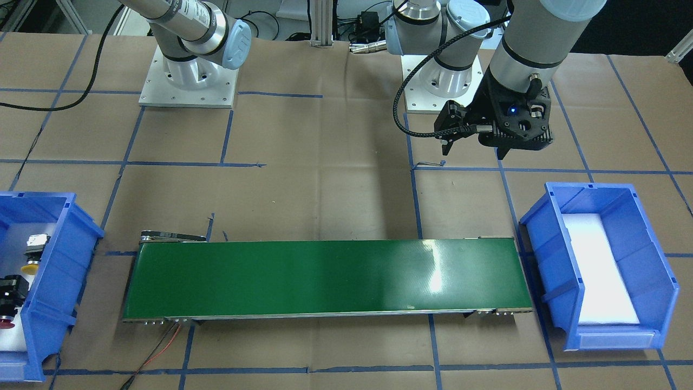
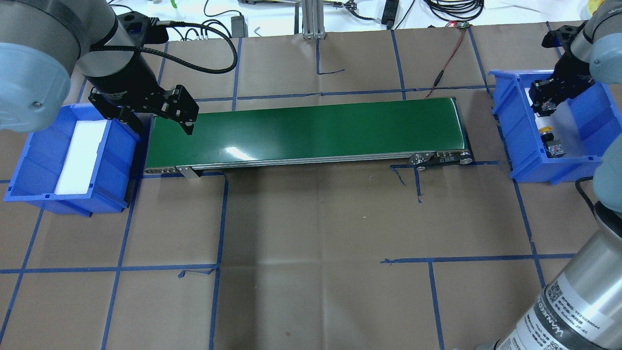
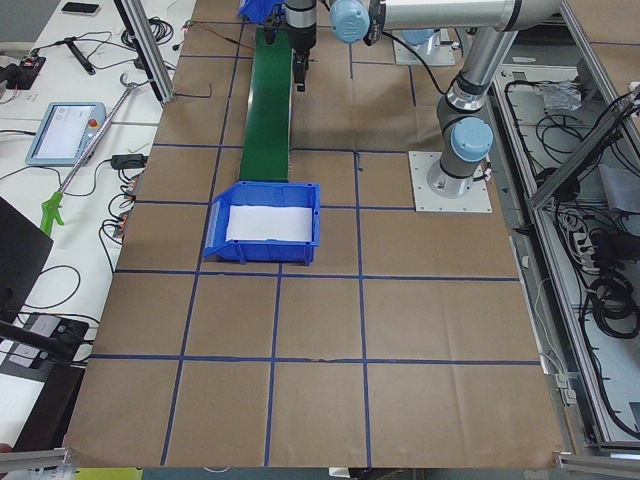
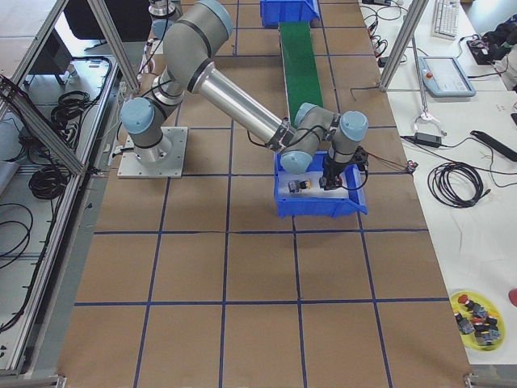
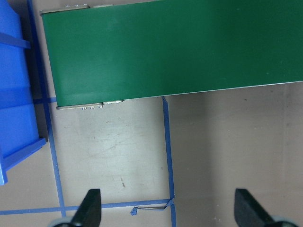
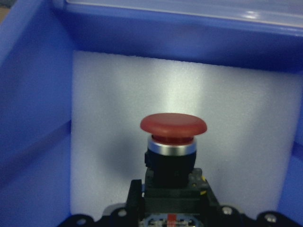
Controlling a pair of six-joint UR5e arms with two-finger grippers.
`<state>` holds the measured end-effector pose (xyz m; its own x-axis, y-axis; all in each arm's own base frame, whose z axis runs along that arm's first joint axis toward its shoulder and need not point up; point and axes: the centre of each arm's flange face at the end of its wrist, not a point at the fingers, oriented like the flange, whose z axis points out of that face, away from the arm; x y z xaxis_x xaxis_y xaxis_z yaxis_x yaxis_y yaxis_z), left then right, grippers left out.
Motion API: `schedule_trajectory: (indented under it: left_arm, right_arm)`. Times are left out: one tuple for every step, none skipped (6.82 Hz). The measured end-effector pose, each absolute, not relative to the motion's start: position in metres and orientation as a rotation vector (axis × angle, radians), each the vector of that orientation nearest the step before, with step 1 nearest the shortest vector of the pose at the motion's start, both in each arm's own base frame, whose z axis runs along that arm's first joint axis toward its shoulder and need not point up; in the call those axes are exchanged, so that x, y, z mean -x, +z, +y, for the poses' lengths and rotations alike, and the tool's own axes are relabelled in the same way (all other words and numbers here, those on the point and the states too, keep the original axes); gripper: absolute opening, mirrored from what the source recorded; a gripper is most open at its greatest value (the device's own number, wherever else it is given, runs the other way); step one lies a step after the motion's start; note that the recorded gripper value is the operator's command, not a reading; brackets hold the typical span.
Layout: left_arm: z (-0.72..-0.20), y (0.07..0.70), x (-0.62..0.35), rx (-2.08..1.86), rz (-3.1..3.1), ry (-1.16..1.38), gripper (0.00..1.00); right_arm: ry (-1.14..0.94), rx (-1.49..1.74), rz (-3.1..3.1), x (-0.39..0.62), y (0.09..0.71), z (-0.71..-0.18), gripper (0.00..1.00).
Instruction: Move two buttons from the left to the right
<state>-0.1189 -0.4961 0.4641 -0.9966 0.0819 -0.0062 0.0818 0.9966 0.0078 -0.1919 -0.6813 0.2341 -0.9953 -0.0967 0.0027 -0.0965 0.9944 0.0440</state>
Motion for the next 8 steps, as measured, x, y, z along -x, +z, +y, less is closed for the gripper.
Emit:
schedule_trajectory:
  left_arm:
    - [-0.496, 0.464, 0.119, -0.128, 3.132, 0.012, 1.0]
    - [-0.496, 0.464, 0.119, -0.128, 3.132, 0.012, 1.0]
    - [-0.496, 0.464, 0.119, -0.128, 3.132, 0.012, 1.0]
    - [-0.496, 0.464, 0.119, -0.128, 3.131, 0.012, 1.0]
    - [-0.496, 0.464, 0.119, -0.128, 3.132, 0.012, 1.0]
    - [-0.496, 0.464, 0.119, -0.128, 3.132, 0.012, 1.0]
    - [-0.496, 0.464, 0.119, -0.128, 3.132, 0.012, 1.0]
    - [-0.496, 0.464, 0.119, -0.128, 3.132, 0.012, 1.0]
  right_arm:
    - [-0.068, -0.15, -3.138, 0.192, 0.232, -0.683, 0.8]
    - [-0.061, -0.147, -3.141, 0.191, 0.232, -0.684, 0.81]
    - [-0.056, -0.146, -3.142, 0.191, 0.233, -0.685, 0.81]
    - [-0.054, -0.147, -3.141, 0.192, 0.234, -0.685, 0.81]
    - [-0.047, -0.146, -3.139, 0.192, 0.238, -0.685, 0.82]
    - [-0.025, -0.145, -3.129, 0.192, 0.254, -0.684, 0.95]
    - [0.003, -0.144, -3.113, 0.191, 0.278, -0.679, 1.0]
    - [0.02, -0.138, -3.103, 0.186, 0.309, -0.67, 1.0]
